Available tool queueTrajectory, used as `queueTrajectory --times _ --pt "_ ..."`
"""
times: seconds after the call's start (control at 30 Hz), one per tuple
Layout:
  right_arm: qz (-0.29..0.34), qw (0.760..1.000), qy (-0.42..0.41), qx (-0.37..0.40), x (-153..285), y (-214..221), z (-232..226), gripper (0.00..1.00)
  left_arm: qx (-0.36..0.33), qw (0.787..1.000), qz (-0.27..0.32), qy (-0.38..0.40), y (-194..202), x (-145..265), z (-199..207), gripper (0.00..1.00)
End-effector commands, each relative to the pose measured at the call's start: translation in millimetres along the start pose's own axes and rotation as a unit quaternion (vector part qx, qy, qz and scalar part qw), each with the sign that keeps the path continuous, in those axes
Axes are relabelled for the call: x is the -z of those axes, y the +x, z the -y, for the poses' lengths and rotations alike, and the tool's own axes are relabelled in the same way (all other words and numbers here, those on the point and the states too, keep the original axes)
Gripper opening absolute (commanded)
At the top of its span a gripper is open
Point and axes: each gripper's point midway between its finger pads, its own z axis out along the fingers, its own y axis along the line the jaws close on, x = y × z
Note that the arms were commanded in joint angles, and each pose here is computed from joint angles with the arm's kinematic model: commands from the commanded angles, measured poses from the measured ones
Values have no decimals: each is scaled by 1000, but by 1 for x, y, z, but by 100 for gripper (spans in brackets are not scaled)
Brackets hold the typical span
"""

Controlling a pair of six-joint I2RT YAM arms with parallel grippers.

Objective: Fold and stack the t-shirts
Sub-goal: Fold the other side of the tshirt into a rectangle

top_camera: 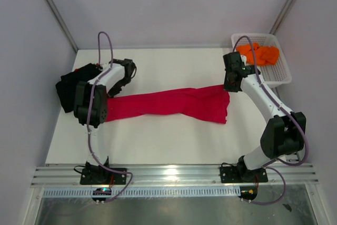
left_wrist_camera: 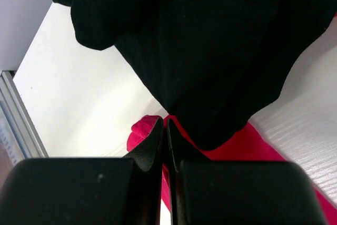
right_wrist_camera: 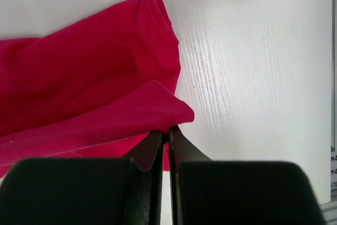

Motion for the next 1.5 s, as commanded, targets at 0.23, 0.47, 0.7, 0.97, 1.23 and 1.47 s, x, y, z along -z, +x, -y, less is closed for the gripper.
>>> queueTrajectory --times 0.23,0.47,0.7,0.97,1.23,1.47 --pt "51 997 63 -18 -18 -44 10 3 5 999 41 17 -47 8 10 1" --pt "56 997 58 -12 -34 -67 -4 3 -14 999 25 20 -48 7 17 1" --pt "81 993 83 14 -41 -108 -6 3 -19 1000 14 20 -42 5 16 0" --pt "94 988 124 -11 -38 -134 6 3 -30 999 8 12 -32 2 10 1" --pt "70 990 124 -12 -32 -102 18 3 -31 999 6 9 -28 0 7 0" --pt "76 994 78 -13 11 -73 28 3 -34 999 4 11 -26 0 8 1"
